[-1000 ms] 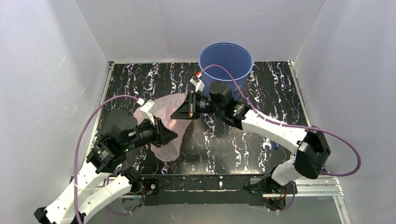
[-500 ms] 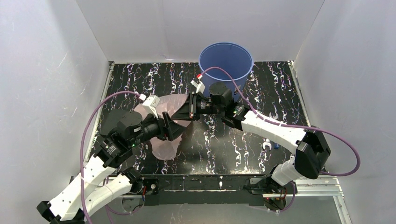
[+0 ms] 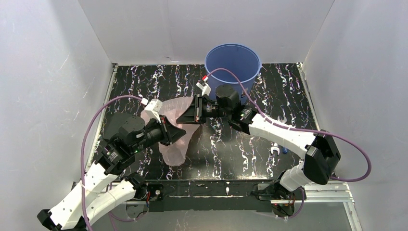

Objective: Put the trash bags into the trash bin
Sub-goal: Unfold the trash bag at the center of the board.

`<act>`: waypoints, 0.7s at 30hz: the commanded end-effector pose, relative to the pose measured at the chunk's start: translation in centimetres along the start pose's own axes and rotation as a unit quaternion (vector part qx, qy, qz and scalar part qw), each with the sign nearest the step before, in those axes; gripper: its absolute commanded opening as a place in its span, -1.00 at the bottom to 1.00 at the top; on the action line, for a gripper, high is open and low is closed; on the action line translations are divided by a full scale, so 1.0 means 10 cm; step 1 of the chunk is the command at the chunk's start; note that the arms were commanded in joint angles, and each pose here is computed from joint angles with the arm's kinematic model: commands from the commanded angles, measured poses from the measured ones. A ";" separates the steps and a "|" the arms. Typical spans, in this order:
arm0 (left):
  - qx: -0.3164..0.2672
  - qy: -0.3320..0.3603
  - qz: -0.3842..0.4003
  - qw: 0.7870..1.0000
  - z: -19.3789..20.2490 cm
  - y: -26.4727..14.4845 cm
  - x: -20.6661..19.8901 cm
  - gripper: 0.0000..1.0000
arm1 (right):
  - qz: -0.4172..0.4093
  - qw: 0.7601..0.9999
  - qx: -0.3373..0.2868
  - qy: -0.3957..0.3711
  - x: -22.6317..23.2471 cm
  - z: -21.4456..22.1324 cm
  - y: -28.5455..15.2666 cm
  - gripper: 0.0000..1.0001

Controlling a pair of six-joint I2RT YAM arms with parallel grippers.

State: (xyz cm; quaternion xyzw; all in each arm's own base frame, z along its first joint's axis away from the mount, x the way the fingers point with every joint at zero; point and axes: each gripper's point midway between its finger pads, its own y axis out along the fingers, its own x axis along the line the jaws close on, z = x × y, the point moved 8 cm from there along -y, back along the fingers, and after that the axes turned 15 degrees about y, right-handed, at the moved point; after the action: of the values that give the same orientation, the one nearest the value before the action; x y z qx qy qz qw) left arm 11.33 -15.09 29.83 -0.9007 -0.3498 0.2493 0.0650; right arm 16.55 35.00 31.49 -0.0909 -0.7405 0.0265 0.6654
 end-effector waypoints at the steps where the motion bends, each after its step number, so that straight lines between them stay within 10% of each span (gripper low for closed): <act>1: 0.022 0.006 -0.045 0.999 0.07 -0.09 0.08 -1.00 | -0.027 0.998 -0.010 -0.052 0.26 -0.10 -0.04 -0.67; 9: 0.044 -0.015 -0.192 0.980 0.18 -0.37 0.32 -1.00 | 0.122 0.976 -0.050 -0.176 0.22 -0.29 -0.29 0.20; 21: 0.037 -0.008 -0.216 0.976 0.05 -0.53 0.30 -1.00 | 0.311 0.860 -0.214 -0.344 0.44 -0.77 -0.87 0.58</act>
State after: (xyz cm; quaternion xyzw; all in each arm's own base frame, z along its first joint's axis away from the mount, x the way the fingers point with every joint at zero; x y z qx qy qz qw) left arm 9.92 -9.70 28.86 -0.8041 -0.5149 0.2571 0.1489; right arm 21.14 30.04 36.09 -0.3289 -0.8529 0.0984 0.3932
